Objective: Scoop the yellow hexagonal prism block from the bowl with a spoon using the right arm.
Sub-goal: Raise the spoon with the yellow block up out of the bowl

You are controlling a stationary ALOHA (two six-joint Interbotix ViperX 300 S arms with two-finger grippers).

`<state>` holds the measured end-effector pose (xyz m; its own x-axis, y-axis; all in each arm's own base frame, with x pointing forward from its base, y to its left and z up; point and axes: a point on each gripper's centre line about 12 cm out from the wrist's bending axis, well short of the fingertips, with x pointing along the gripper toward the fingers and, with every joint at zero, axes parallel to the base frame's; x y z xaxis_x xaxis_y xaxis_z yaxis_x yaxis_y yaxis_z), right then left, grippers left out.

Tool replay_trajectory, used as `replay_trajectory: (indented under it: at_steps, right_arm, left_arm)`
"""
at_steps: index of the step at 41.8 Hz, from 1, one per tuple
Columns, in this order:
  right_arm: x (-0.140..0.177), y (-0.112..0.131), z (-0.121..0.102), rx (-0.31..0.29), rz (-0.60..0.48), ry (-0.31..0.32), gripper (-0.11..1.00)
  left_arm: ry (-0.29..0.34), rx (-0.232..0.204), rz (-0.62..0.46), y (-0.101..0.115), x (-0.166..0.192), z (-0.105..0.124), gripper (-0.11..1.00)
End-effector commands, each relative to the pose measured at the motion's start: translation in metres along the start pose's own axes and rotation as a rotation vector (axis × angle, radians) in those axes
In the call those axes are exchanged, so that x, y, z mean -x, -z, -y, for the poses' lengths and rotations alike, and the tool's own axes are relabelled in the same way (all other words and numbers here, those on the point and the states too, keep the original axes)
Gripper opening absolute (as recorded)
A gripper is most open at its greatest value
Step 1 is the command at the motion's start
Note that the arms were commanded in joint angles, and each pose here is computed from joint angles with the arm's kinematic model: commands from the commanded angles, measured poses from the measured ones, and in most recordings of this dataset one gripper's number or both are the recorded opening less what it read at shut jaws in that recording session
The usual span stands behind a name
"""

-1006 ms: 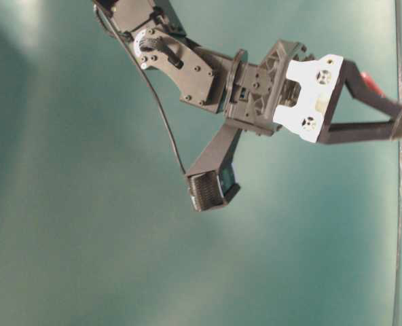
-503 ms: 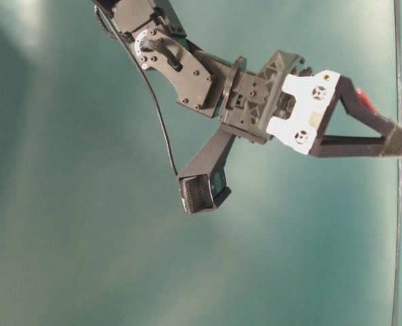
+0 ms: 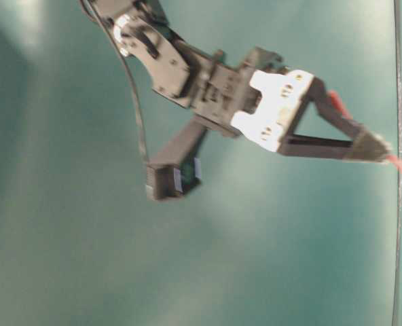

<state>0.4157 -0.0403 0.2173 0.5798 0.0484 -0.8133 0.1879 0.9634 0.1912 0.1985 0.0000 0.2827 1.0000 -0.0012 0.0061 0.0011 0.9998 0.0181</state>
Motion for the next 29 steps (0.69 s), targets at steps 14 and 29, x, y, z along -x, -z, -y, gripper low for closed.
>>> replay_trajectory:
  at_steps: [14,29]
  right_arm:
    - [0.086,-0.013,-0.016,0.022,0.333,-0.036,0.23]
    - [0.119,0.01,-0.014,0.018,0.443,-0.042,0.23]
  left_arm:
    - [0.002,-0.003,0.02,-0.009,-0.003,0.0,0.01]
    - [0.002,-0.003,0.02,-0.009,-0.003,0.0,0.01]
